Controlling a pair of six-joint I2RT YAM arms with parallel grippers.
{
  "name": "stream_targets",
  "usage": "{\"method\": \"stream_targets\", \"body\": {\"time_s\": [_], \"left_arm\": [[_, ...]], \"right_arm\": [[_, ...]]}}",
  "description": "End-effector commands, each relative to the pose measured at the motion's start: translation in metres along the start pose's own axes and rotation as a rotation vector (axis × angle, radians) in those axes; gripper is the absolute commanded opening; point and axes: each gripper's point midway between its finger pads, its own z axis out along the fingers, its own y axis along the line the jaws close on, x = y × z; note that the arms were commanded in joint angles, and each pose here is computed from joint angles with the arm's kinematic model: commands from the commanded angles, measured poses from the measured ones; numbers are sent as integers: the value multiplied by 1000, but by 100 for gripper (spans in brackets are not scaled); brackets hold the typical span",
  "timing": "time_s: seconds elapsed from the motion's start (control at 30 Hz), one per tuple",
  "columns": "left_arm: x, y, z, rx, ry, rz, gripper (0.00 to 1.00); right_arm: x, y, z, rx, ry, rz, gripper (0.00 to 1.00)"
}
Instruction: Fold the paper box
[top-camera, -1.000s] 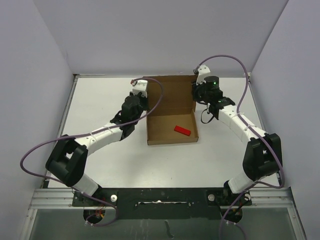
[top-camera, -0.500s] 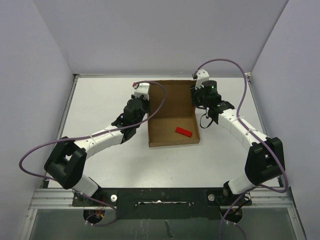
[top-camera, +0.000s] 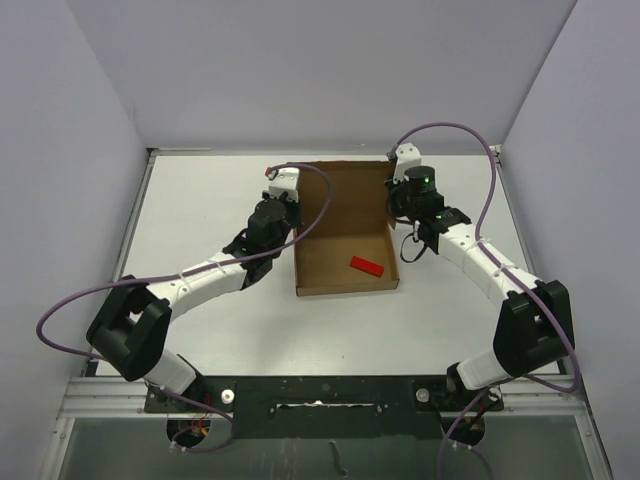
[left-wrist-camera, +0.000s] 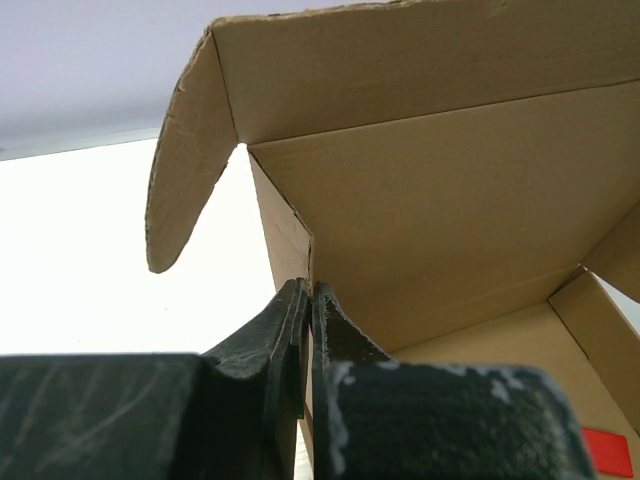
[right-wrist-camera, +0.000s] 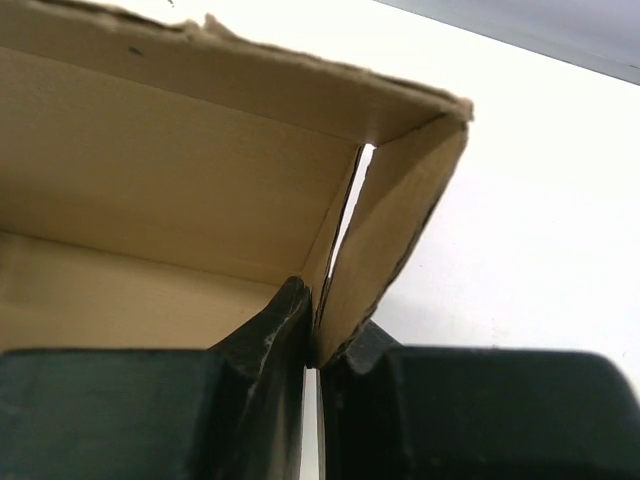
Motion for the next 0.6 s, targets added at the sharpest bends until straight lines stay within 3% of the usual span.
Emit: {"method": "stream_targets", "body": {"time_s": [0.0,0.3,0.57], "left_arm": [[-51,-32,-3,121,-121,-46,0],[-62,-23,34,141,-112,-54,0],[-49,-17,56,177,-66,-51,0]], "right_arm": [[-47,15,-6,-68,-130,-8,1],[-94,-1,18,-43,-241,-52,1],[-103,3,45,-76,-250,-62,3]]}}
